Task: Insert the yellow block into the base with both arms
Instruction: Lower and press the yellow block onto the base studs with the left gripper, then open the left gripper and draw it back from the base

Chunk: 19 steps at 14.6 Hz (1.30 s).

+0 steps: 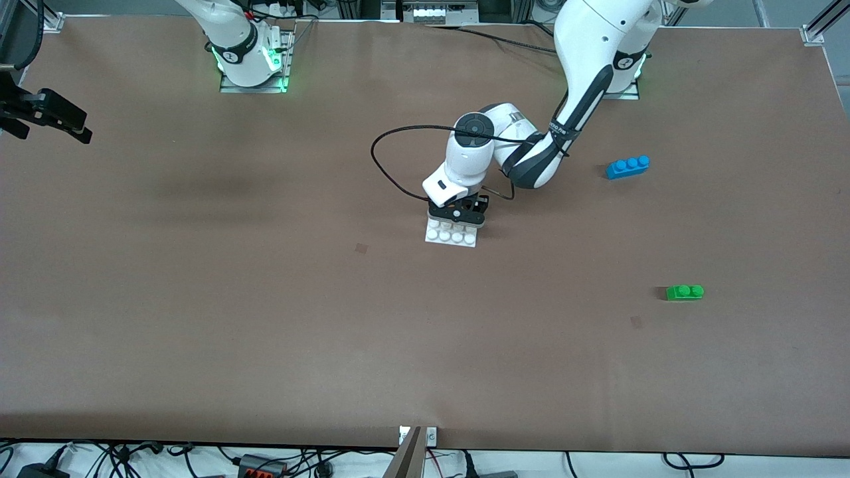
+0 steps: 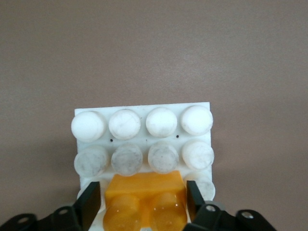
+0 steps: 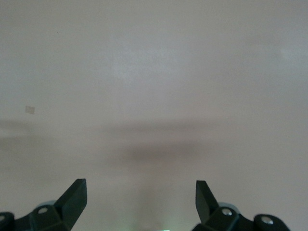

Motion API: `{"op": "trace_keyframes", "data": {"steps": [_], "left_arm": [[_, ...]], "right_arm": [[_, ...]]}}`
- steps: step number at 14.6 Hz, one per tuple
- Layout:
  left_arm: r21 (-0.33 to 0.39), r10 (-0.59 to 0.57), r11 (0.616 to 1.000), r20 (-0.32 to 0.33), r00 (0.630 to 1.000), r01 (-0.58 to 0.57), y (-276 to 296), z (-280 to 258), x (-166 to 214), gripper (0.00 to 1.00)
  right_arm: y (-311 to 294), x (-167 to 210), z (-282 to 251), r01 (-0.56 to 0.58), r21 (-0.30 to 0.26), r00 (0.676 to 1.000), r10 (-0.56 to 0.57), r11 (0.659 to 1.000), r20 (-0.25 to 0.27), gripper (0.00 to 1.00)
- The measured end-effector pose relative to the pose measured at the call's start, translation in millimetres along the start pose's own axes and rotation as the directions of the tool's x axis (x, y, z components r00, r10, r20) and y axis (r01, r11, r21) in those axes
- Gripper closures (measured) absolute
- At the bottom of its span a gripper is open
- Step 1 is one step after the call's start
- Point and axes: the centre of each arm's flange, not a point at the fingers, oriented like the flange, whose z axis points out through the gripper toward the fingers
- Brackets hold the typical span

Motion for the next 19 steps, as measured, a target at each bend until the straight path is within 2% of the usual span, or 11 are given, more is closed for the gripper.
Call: {"op": "trace_keyframes", "data": {"steps": [2, 5, 9, 12, 15, 17, 19], "left_arm": [[0.038, -0.02, 0.999, 0.015, 1.0, 0.019, -1, -18, 17, 0.0], [0.039, -0.095, 0.995, -0.04, 0.995, 0.097, -32, -77, 61, 0.0], [0.044, -0.232, 0.97, -0.108, 0.967, 0.238, -121, -140, 101, 0.0], [0.089, -0.21, 0.972, -0.079, 0.974, 0.217, -187, -168, 112, 0.0], [0.083, -0.188, 0.978, -0.023, 0.982, 0.19, -280, -207, 116, 0.0], [0.1, -0.222, 0.97, -0.024, 0.975, 0.223, -344, -241, 111, 0.0], [0.128, -0.256, 0.958, -0.019, 0.966, 0.256, -380, -276, 97, 0.0]], "right_arm": [[0, 5, 1, 0.0, 0.001, 1.0, 0.0, 1.0, 0.0, 0.0], [-1, 7, 3, 0.003, 0.001, 1.0, -0.003, 1.0, 0.003, 0.0], [-3, 7, 2, 0.005, 0.001, 1.0, -0.005, 1.0, 0.001, 0.0], [-3, 7, 2, 0.006, 0.001, 1.0, -0.006, 1.0, 0.001, 0.0], [-6, 7, 2, 0.012, 0.001, 1.0, -0.012, 1.0, 0.0, 0.0], [-9, 7, 1, 0.016, 0.001, 1.0, -0.016, 1.0, 0.0, 0.0], [-10, 7, 2, 0.018, 0.001, 1.0, -0.018, 1.0, 0.003, 0.0]]}}
